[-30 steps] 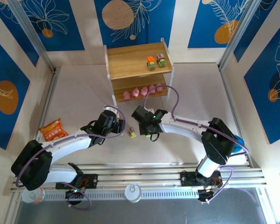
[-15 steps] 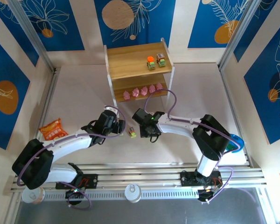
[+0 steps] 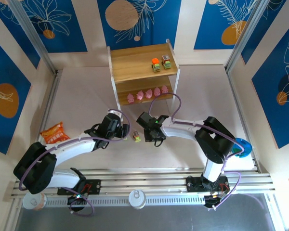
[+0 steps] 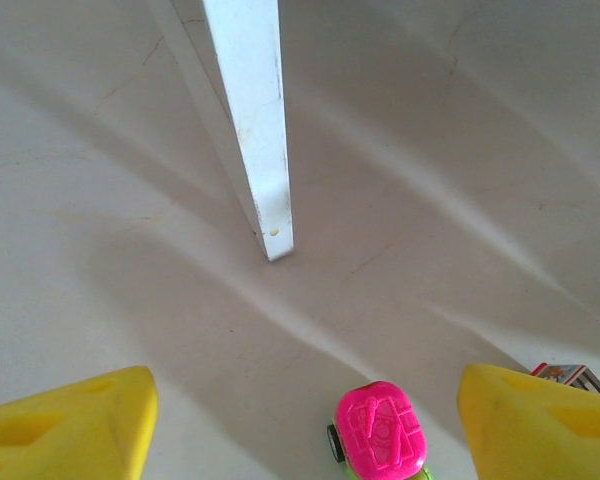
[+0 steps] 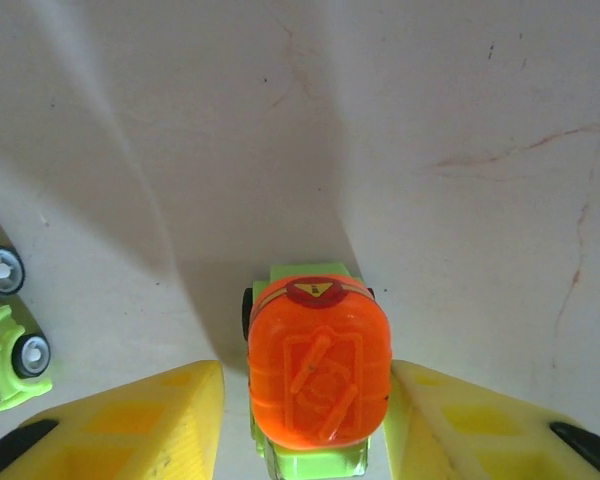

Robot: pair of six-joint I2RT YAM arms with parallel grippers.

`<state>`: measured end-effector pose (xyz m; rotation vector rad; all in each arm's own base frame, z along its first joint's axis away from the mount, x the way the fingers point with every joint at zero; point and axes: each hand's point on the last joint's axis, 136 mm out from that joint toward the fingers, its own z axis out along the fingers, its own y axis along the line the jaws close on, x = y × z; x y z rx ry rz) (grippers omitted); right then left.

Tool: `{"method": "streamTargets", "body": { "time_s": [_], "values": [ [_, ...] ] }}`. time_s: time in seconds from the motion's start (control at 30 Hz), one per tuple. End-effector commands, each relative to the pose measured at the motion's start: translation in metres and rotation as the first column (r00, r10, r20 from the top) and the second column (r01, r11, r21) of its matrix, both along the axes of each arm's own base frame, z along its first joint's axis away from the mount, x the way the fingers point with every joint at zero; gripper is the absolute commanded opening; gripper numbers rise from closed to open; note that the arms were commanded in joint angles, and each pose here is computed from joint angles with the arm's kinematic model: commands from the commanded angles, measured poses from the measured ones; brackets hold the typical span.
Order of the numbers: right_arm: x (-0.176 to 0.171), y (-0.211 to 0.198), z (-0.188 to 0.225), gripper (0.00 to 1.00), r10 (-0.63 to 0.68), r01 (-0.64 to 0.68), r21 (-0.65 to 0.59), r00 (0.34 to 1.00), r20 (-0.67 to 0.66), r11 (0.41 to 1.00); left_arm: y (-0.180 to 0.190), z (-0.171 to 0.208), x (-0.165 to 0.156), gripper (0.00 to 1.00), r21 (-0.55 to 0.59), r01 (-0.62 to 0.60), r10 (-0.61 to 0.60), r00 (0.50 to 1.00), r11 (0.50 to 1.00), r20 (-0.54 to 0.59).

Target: Place and organize the plastic toys onto the shelf

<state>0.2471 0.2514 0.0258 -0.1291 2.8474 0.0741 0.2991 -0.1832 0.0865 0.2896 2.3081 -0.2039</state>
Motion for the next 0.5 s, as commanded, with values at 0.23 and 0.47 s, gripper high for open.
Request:
{"method": "streamTargets", "body": {
  "time_s": [0.23,0.47],
  "values": [
    [-0.0067,-0.0036,-0.0118,0.42,-0.002,0.001,-0.010,0.999,-0.043,1.000,-0.0049,0.0074,0.0080,0.79,-0.037,-0.007,0.007,1.000,0.999,-0.001],
    [-0.0071,-0.0066,-0.0143,0.41,-0.004,0.003,-0.021,0.999,-0.048,1.000,-0.0055,0.0074,0.0078,0.79,-0.040,-0.004,0.004,1.000,0.999,-0.003]
  ]
}}
